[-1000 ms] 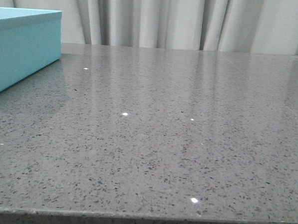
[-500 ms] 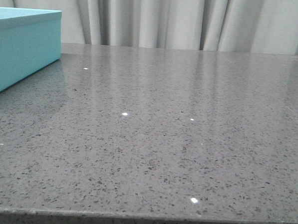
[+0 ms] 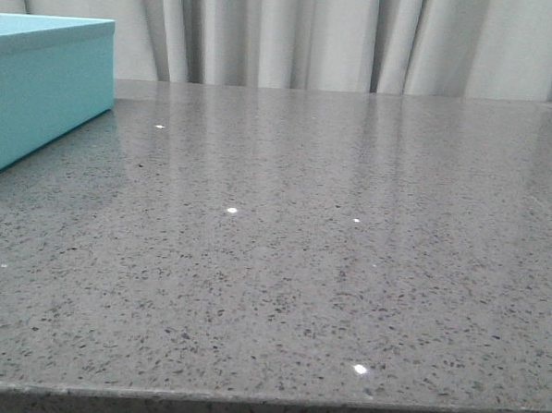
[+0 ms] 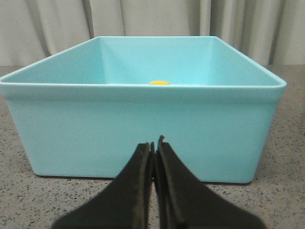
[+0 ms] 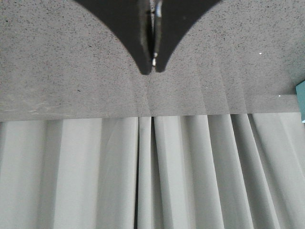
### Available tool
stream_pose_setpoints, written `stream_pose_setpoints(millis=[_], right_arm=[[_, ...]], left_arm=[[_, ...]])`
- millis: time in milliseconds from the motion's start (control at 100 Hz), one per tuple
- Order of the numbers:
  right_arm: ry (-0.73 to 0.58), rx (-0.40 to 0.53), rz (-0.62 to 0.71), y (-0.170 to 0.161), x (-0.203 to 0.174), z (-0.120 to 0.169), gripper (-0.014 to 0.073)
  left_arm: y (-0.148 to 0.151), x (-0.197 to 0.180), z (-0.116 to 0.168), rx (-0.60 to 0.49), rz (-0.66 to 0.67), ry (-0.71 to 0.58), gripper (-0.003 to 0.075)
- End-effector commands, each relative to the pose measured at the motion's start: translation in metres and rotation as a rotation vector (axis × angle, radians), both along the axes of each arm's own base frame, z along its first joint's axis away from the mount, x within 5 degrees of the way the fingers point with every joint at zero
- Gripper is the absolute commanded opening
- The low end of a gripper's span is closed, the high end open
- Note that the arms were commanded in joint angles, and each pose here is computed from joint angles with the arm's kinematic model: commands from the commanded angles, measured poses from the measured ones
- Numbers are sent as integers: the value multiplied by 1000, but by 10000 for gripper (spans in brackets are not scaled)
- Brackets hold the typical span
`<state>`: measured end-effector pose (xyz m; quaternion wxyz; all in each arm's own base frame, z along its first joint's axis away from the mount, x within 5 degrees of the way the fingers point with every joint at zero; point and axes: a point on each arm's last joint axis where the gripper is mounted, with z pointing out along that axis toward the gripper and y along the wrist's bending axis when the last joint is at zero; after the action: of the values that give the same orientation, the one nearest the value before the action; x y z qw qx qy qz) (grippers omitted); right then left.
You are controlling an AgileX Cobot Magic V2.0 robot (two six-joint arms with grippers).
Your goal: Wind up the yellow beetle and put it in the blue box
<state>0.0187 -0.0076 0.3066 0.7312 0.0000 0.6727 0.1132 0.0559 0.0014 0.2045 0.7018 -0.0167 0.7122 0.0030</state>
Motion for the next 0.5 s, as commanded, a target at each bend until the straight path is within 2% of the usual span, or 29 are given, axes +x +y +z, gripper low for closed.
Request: stream_pose_setpoints(millis=[0, 490], right_arm=[[-105, -15, 10, 0, -5, 14, -68], [-109, -25, 19, 2, -1, 8, -68]], left_arm=[[0, -1, -6, -13, 4, -61, -20], [0, -1, -6, -13, 4, -61, -20]])
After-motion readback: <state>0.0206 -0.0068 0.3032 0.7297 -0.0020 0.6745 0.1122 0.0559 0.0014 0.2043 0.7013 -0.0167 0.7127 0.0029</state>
